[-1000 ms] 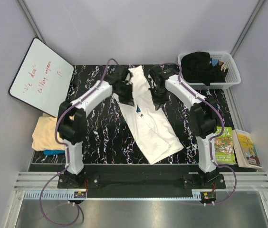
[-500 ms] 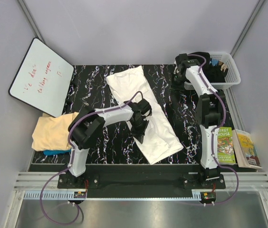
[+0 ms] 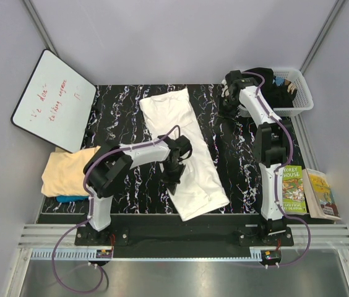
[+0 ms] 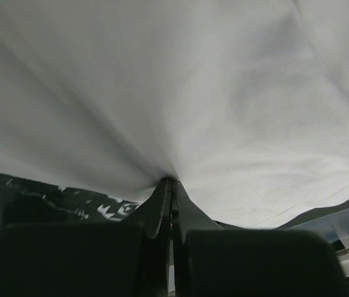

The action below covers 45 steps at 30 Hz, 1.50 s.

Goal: Fold and stack the t-shirts
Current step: Rotate the tshirt 90 degrees

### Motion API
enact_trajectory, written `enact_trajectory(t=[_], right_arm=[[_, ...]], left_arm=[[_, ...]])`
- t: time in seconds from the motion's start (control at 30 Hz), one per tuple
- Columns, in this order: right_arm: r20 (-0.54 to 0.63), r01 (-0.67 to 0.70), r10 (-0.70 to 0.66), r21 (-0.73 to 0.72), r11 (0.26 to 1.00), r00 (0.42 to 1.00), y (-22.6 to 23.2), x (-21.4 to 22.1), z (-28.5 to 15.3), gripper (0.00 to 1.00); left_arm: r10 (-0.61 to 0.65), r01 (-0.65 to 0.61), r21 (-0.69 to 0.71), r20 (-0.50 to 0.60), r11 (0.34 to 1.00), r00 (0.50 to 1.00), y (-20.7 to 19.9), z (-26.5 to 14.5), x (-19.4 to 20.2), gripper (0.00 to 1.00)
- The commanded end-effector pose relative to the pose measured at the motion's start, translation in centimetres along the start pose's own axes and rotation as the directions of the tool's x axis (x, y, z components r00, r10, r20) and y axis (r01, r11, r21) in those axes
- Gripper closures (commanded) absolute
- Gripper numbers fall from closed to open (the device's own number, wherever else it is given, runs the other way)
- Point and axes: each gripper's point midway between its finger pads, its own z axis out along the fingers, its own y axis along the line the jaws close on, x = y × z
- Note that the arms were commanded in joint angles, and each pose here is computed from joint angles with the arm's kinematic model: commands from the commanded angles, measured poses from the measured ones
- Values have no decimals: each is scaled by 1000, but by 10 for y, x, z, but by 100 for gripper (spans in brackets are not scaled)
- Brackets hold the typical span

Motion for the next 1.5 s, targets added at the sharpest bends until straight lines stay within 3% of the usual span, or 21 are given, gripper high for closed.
enact_trajectory(t=[0.0,0.13,0.27,0.37,0.5,0.6,0.93,1.1,1.27,1.3,1.37,1.47], right_arm=[[-25,8,-10,-48,999,1000,11,6,1,100],[-42,24,-26,-52,998,999,16,11,7,100],[-48,63,-66,-60,996,997,32,14,17,100],[-21,113,-114,-70,991,993,54,7,25,100],[26,156,-154,-94,983,988,86,-7,39,100],[73,162,-153,-135,978,986,109,-20,51,100],[120,148,-128,-171,974,984,130,-29,97,100],[180,121,-110,-51,991,978,108,-44,105,100],[255,-11,10,3,1000,967,68,-77,102,100],[274,-44,43,-2,999,961,62,-86,98,100],[294,-91,86,2,996,952,42,-98,98,100],[328,-144,137,-3,990,935,21,-114,92,100]], left_arm=[[-54,25,-282,-96,959,994,74,-8,48,100],[-103,71,-418,-55,906,993,121,-27,55,100],[-84,83,-468,18,880,996,136,-53,44,100],[-49,107,-434,142,894,989,124,-79,19,100],[-41,164,-345,338,924,940,99,-125,-10,100],[-53,193,-294,424,936,904,88,-148,-21,100],[-81,211,-269,424,940,902,85,-146,-19,100],[-40,138,-194,439,971,898,72,-147,-17,100],[22,38,-120,462,992,887,54,-148,-14,99],[31,22,-107,463,994,886,50,-149,-13,97],[53,-10,-91,476,996,878,40,-149,-11,84],[97,-79,-57,481,995,872,16,-147,-8,48]])
